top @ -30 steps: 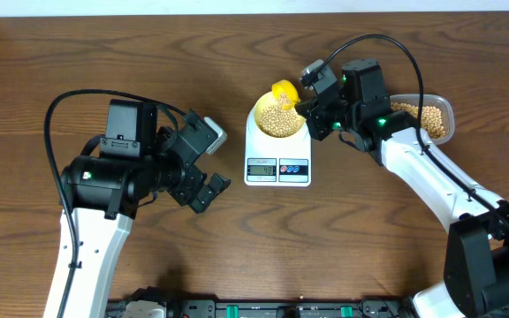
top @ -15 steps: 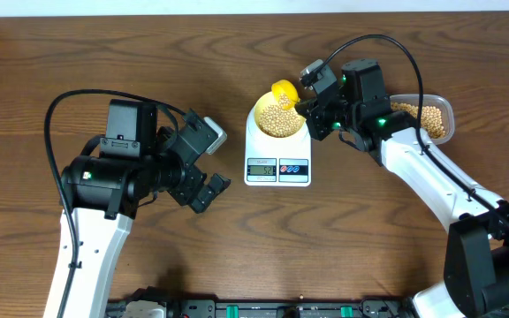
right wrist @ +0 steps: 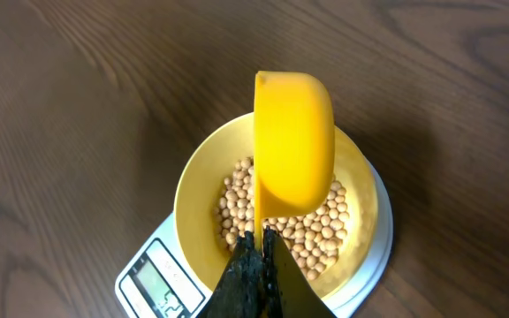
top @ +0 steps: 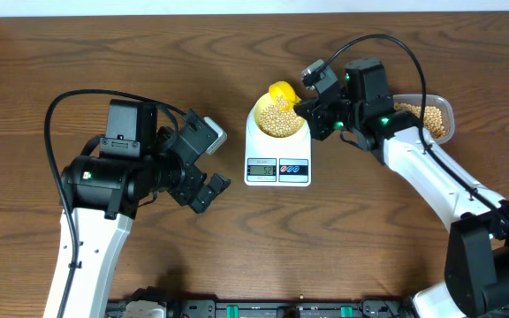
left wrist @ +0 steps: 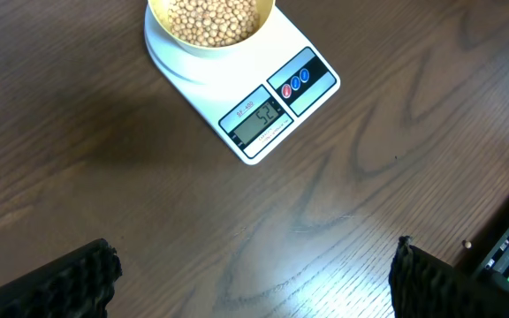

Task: Scoop item into bowl and weigh 50g on scale
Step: 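Move the empty scoop right back to the soybean tub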

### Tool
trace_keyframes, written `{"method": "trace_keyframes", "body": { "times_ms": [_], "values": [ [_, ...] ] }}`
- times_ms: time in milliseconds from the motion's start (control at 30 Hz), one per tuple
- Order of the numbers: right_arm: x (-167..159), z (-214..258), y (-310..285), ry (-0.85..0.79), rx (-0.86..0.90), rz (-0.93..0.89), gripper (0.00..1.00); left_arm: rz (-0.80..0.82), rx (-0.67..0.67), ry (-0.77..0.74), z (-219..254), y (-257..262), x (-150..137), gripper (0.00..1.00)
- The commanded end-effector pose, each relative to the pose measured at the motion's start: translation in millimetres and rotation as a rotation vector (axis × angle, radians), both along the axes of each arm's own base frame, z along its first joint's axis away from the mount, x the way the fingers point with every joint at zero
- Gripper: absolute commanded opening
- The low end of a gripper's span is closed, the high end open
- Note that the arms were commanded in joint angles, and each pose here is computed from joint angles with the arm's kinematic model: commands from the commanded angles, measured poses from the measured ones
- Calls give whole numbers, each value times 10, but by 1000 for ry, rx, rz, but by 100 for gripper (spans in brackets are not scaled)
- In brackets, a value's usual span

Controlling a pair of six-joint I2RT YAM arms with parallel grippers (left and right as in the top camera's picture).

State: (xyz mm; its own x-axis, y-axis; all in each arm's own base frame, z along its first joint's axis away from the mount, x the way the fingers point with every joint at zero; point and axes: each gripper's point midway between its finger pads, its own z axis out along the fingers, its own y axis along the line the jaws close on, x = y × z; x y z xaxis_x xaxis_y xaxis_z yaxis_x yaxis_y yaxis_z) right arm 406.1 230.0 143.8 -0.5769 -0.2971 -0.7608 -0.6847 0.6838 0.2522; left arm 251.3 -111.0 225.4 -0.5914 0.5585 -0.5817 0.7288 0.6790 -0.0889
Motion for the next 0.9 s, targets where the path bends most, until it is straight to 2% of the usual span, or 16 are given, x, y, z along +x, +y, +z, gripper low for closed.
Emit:
{"method": "trace_keyframes", "body": {
  "times_ms": [0,300,533,700,867],
  "values": [
    [-1,61,-3,21,52,14,1,1,8,0,-14,19,-3,100],
    [38,161,-206,98,176,-8,1,1,8,0,-14,19,-3,100],
    [143,277,-637,127,281,-50,1,1,8,0,-14,19,-3,100],
    [187,295,-1189,174,340,-149,1,1,8,0,-14,19,-3,100],
    [90,282,-1835,208,330,-289,1,1,8,0,-14,19,-3,100]
  ]
}}
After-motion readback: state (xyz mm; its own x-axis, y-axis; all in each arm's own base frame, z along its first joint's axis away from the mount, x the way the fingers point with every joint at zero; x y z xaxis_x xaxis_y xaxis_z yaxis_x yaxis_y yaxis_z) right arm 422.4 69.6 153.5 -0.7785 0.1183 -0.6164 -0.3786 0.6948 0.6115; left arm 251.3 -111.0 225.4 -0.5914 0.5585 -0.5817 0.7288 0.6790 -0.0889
